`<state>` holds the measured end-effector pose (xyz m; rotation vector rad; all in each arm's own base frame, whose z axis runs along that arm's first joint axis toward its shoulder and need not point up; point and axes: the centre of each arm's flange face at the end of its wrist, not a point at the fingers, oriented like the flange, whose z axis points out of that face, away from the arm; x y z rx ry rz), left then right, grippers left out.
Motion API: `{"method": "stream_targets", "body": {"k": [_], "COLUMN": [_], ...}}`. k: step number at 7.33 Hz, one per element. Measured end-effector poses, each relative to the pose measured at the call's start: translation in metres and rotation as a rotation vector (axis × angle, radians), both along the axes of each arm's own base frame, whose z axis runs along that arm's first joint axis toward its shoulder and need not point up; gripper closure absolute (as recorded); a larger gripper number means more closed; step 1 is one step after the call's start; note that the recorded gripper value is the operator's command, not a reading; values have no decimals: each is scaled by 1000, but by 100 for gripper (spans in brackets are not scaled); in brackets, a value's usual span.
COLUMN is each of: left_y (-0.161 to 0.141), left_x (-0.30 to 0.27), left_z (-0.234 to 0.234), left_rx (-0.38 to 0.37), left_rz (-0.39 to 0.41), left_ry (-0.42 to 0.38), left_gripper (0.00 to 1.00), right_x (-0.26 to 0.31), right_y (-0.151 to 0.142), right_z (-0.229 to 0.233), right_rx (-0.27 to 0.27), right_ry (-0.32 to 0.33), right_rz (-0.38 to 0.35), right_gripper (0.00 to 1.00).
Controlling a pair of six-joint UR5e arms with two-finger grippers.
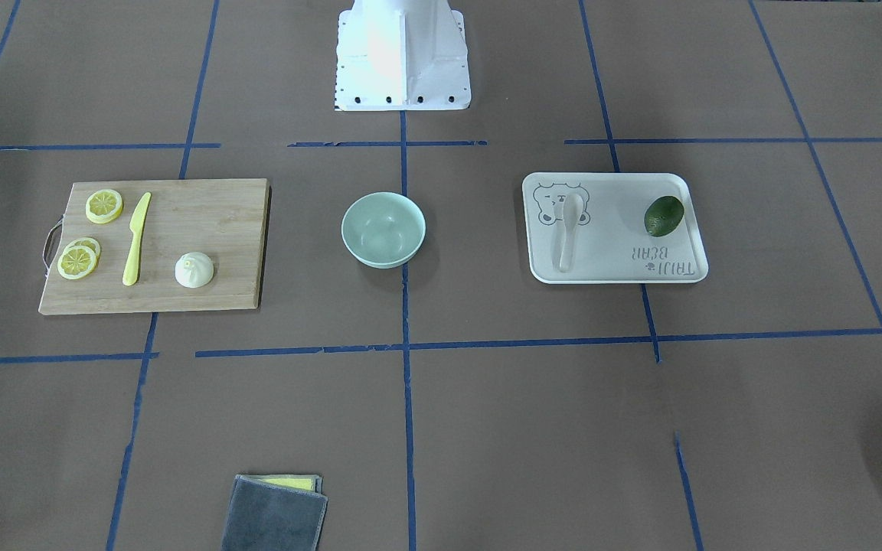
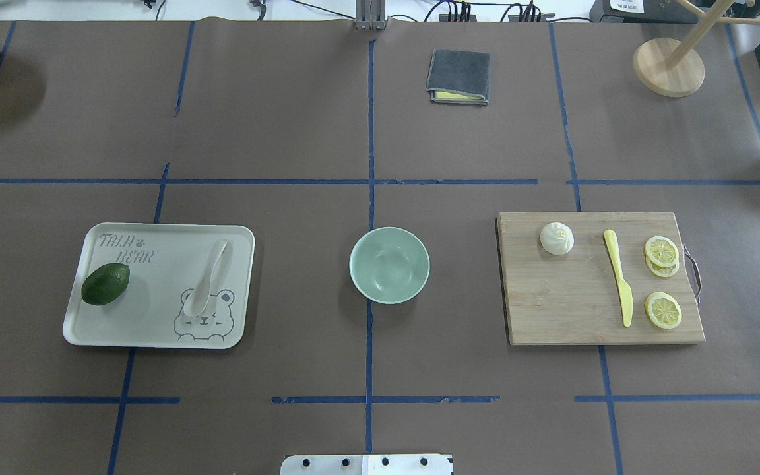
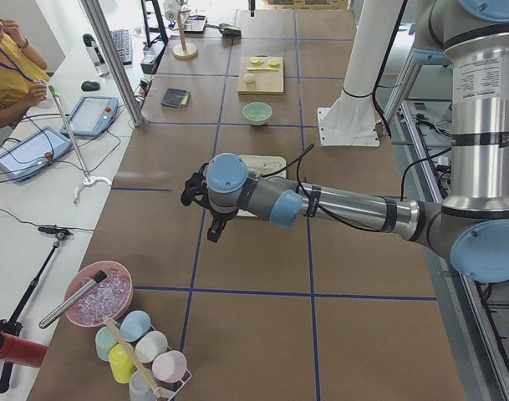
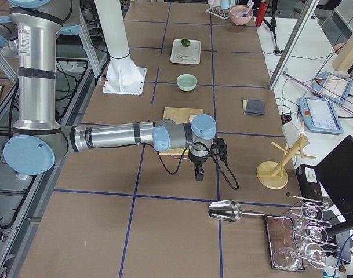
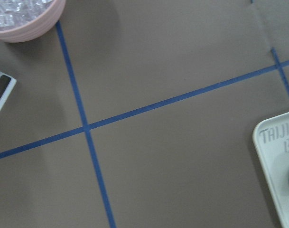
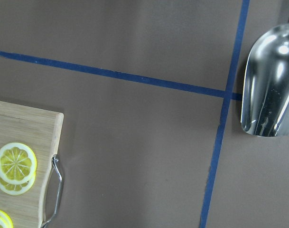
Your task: Put spoon and bun in bowl
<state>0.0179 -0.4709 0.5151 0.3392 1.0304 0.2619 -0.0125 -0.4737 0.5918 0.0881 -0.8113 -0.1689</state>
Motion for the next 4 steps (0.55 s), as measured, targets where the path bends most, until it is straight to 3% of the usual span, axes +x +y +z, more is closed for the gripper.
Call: {"method": "stream_targets", "body": {"k": [2,4], "left_y": [4,7], "left_x": [83,180], "left_z": [-38,-75], "left_rx": [26,-32], "left_rz": [38,-26], "left_ry": [82,79], "left_gripper": [0,0], "right_x": [-4,-9], "right_y": [1,1], "right_z": [3,4], "right_rx": [3,4], "right_ry": [-25,-31], "right_rz": [-9,-22], "right_gripper": [0,0]}}
